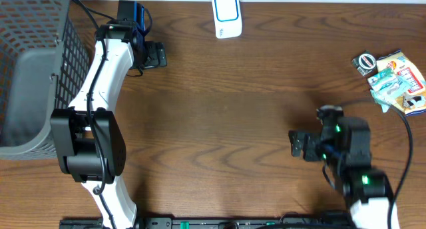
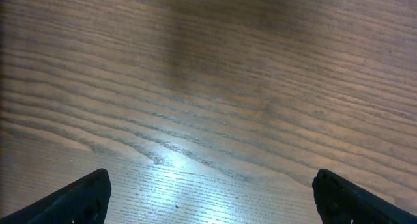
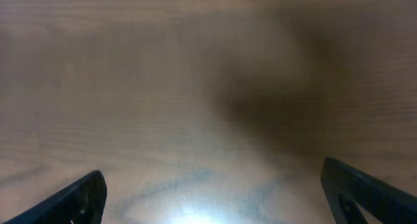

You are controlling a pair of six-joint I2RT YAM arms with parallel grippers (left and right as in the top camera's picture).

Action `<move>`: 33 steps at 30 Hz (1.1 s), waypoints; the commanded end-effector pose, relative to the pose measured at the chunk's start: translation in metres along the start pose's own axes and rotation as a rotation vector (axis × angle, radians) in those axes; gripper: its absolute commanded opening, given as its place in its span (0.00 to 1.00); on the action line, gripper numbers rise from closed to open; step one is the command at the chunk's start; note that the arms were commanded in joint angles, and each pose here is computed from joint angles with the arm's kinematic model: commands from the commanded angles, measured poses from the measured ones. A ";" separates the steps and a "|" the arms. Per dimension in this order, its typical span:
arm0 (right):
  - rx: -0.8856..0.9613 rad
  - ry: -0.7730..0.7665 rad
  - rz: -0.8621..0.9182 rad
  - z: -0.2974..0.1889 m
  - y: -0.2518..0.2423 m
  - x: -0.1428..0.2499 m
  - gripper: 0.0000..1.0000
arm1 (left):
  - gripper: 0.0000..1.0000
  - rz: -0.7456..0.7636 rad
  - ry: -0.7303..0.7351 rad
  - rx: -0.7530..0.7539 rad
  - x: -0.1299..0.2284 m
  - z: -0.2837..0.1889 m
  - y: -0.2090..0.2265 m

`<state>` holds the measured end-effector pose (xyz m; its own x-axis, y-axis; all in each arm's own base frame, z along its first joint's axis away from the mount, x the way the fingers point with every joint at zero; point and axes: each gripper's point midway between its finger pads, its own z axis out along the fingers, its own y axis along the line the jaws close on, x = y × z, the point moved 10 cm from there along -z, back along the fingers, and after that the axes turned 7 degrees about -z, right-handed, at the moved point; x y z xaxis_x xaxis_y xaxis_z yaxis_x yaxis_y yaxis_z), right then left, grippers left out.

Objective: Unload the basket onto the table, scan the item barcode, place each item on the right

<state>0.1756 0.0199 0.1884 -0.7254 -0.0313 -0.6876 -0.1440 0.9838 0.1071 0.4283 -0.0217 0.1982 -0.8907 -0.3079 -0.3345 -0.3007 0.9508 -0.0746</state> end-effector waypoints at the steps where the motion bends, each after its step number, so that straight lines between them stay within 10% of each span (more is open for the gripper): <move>1: 0.010 -0.155 -0.050 -0.009 -0.001 0.012 0.99 | 0.98 -0.005 0.005 -0.013 0.001 0.002 0.003; 15: 0.120 -0.656 -0.107 -0.001 -0.010 0.032 0.99 | 0.98 -0.005 0.005 -0.013 0.001 0.002 0.003; 33: 0.175 -0.733 -0.094 -0.005 -0.014 0.038 0.99 | 0.98 -0.005 0.005 -0.013 0.001 0.002 0.003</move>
<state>0.1466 0.0065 0.1649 -0.0752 -0.0385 -0.9964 -0.0553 0.9979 -0.0343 0.4284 -0.0217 0.1983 -0.8904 -0.3080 -0.3353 -0.3008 0.9508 -0.0746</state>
